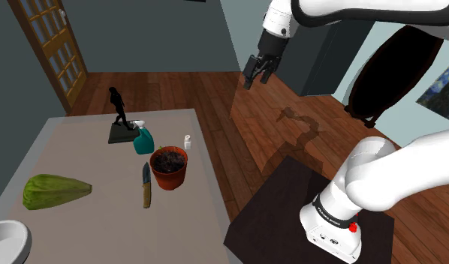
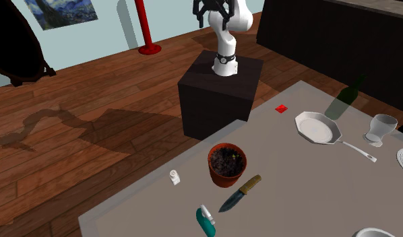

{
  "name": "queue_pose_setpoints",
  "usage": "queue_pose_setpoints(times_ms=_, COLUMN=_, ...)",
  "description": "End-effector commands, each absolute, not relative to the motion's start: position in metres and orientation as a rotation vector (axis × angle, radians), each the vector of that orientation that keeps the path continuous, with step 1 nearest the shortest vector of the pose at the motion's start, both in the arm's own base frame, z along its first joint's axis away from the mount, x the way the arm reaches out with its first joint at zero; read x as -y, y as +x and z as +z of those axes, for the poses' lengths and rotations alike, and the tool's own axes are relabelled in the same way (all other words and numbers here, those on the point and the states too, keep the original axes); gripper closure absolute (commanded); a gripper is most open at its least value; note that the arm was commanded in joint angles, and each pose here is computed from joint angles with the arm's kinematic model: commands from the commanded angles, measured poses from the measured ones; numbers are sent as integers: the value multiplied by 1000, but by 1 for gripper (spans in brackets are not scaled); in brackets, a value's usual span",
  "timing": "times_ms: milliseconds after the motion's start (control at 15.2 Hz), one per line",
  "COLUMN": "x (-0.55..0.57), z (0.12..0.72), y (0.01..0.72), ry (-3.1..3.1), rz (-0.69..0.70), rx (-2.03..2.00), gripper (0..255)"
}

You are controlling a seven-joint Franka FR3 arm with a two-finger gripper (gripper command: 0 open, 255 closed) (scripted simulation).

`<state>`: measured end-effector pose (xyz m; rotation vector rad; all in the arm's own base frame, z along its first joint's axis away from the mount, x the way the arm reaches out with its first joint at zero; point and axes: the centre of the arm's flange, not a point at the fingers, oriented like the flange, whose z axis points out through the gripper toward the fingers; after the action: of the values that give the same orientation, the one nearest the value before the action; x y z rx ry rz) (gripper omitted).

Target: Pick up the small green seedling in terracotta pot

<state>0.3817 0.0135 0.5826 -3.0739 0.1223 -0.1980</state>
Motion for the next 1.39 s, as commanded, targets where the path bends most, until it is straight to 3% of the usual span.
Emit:
queue_pose_setpoints(times_ms=0, x=-25, z=566, y=396, ry=-3078, rz=-191, rx=-109, gripper=0)
queue_pose_setpoints(times_ms=1320, x=-137, z=386, y=563, ry=-3117, rz=-103, rx=26, gripper=0)
